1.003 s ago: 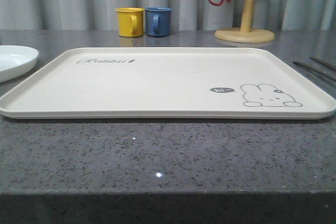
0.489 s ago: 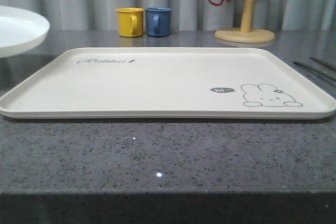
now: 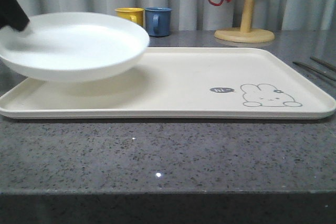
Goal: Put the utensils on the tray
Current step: 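Grasp the white plate rim with the left gripper and lift it onto the tray, then release the plate on the tray and withdraw the left gripper, then grasp the steel fork with the right gripper and lift it, then lower the fork onto the tray beside the plate and open the right gripper, then move the right gripper to the chopsticks and grasp them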
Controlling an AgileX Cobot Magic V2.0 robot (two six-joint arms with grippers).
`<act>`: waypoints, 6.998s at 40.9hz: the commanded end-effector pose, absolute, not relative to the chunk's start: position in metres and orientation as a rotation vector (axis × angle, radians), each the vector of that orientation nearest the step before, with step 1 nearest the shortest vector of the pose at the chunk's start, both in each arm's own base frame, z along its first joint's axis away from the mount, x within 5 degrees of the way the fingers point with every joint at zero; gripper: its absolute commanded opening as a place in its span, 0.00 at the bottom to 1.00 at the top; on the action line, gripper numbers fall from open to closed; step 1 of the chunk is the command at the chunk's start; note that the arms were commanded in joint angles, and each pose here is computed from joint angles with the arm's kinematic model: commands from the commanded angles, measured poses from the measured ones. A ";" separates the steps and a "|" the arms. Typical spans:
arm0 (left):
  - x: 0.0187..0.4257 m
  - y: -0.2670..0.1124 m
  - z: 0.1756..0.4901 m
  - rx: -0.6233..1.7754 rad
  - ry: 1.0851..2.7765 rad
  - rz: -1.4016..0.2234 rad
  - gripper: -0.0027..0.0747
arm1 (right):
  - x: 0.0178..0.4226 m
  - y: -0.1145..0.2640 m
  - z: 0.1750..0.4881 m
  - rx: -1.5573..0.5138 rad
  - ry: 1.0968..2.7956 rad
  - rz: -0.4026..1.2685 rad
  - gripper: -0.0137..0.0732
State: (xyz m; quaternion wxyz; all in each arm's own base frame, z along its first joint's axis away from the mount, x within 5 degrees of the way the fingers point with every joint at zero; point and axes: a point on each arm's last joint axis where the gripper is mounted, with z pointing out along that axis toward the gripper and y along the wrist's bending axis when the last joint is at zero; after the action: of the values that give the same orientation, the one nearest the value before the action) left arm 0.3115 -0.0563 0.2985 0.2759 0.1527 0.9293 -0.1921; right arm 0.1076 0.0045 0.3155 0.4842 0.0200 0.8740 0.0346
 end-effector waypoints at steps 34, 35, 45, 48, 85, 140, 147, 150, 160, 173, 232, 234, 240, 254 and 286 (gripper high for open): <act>0.300 -0.076 0.336 0.500 2.320 -0.454 0.54 | 0.112 0.004 0.330 0.046 2.045 0.076 0.74; 0.294 -0.077 0.341 0.520 2.307 -0.442 0.54 | 0.112 0.004 0.330 0.046 2.045 0.076 0.74; 0.203 -0.106 0.369 0.840 2.142 -0.385 0.54 | 0.112 0.004 0.330 0.046 2.045 0.076 0.74; 0.180 -0.107 0.368 0.835 2.151 -0.342 0.54 | 0.112 0.004 0.330 0.046 2.045 0.076 0.74; 0.099 -0.063 0.371 0.679 1.996 -0.274 0.54 | 0.137 0.009 0.338 0.006 2.237 0.109 0.74; 0.099 -0.063 0.371 0.679 1.996 -0.274 0.54 | 0.325 0.032 0.281 -0.048 2.763 0.060 0.36; 0.099 -0.063 0.371 0.679 1.996 -0.274 0.54 | 0.327 0.032 0.278 -0.047 2.761 0.060 0.26; 0.099 -0.063 0.371 0.679 1.996 -0.274 0.54 | 0.329 0.032 0.276 -0.047 2.760 0.060 0.26; 0.099 -0.063 0.371 0.679 1.996 -0.274 0.54 | 0.330 0.032 0.275 -0.047 2.761 0.060 0.15; 0.099 -0.063 0.371 0.679 1.996 -0.274 0.54 | 0.314 0.051 0.316 -0.111 2.688 0.122 0.15; 0.099 -0.063 0.371 0.679 1.996 -0.274 0.54 | 0.334 0.173 0.307 0.068 2.676 0.442 0.50; 0.099 -0.063 0.371 0.679 1.996 -0.274 0.54 | 0.328 0.169 0.315 -0.012 2.663 0.409 0.50; 0.099 -0.063 0.371 0.679 1.996 -0.274 0.54 | 0.309 0.146 0.337 -0.158 2.647 0.227 0.50; 0.099 -0.063 0.371 0.679 1.996 -0.274 0.54 | 0.294 0.045 0.329 -0.030 2.723 -0.029 0.50; 0.099 -0.063 0.371 0.679 1.996 -0.274 0.54 | 0.329 -0.002 0.279 -0.013 2.844 -0.108 0.50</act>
State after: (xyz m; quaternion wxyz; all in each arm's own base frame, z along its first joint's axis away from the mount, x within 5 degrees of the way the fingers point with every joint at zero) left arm 0.0975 -0.0611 0.3580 0.4477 0.2874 0.8408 -0.0998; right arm 0.3274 0.0007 0.2644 0.1131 -0.0006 0.9930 -0.0339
